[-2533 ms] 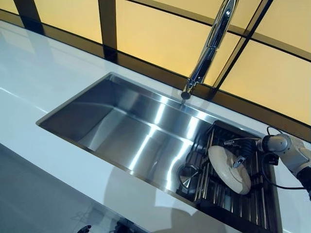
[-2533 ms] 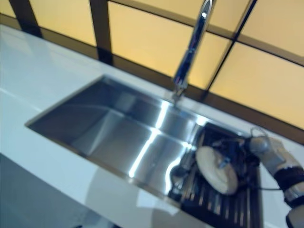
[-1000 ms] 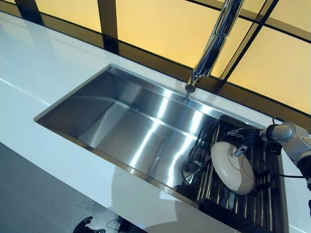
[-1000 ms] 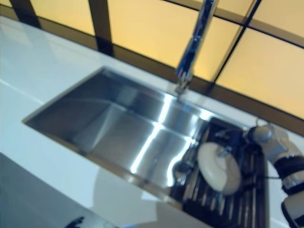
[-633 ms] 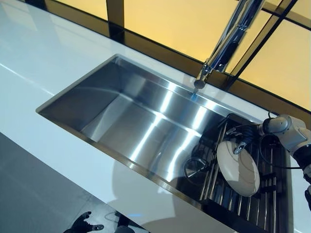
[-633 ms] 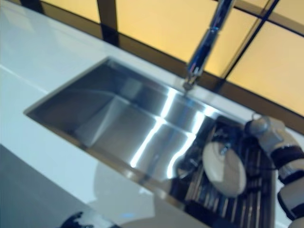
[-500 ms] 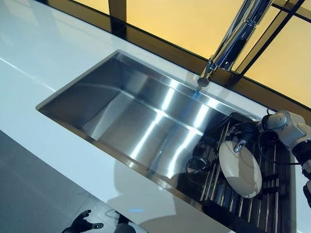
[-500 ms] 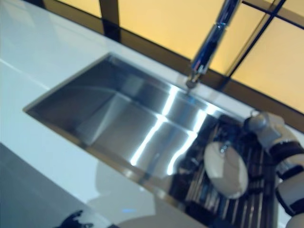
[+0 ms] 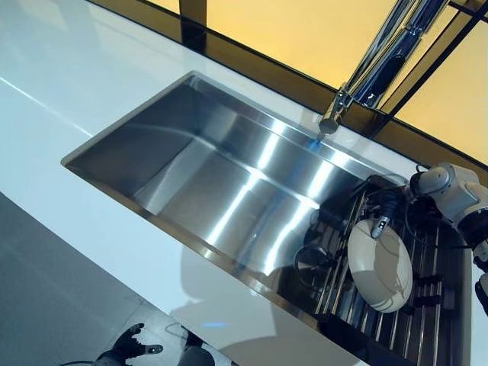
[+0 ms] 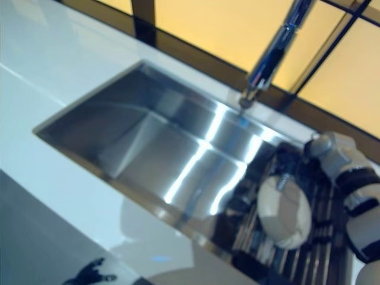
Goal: Take plates into dishwasher
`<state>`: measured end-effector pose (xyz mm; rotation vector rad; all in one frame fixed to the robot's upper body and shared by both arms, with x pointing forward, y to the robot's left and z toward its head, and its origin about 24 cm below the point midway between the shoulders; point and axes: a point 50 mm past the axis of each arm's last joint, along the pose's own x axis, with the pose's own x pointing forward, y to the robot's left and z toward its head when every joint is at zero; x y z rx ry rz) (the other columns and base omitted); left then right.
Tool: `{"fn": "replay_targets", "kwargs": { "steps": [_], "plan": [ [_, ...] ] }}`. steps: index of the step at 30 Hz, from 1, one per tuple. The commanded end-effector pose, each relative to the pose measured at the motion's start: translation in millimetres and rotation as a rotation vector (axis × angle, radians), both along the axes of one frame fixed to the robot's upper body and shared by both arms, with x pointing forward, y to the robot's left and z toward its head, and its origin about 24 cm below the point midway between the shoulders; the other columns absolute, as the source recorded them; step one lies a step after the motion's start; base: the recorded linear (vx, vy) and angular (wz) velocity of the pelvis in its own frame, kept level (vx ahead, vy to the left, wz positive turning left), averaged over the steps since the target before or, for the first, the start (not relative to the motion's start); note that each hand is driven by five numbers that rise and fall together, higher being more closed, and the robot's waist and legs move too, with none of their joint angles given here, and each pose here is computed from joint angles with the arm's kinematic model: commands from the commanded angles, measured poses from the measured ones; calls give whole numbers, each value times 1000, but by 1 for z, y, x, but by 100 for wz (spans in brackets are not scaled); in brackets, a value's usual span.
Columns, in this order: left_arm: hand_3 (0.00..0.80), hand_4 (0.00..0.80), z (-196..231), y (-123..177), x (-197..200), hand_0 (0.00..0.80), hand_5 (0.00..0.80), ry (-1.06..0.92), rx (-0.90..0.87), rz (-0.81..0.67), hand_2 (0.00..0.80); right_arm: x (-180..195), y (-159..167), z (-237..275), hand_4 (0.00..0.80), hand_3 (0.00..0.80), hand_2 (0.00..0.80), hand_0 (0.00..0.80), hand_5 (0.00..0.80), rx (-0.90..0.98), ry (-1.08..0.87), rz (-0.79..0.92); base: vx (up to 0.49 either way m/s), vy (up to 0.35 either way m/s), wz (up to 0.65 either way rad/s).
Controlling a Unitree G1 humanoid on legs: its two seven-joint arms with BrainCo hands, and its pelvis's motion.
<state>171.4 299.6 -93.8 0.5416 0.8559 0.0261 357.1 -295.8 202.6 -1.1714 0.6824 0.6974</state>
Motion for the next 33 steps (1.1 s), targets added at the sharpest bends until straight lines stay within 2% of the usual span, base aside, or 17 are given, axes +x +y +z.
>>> {"fn": "replay_targets", "kwargs": {
  "steps": [1,21,22,23,24,25,33],
  "plan": [
    [0,0,7,-1,6,0,0,-28,9,-52,0,7,20,24,0,0,0,0,0,-29,-8,71,0,0,0],
    [0,0,12,4,8,0,0,-36,22,-58,0,-2,26,8,0,0,0,0,0,24,212,95,0,0,0],
    [0,0,13,6,8,0,0,-37,26,-60,0,-2,26,6,119,119,119,119,119,32,228,97,0,0,0],
    [0,0,13,6,9,0,0,-37,28,-60,0,-3,27,6,285,285,285,285,285,35,232,100,0,0,0],
    [0,0,14,6,9,0,0,-36,31,-63,0,-3,27,3,568,568,568,568,568,48,245,105,0,0,0],
    [0,0,14,7,9,0,0,-35,33,-64,0,-4,27,2,784,784,784,784,784,55,250,108,0,0,0],
    [0,0,13,7,8,0,0,-25,37,-65,0,-5,27,-4,800,800,800,800,800,81,269,111,0,0,0]
  ]
}}
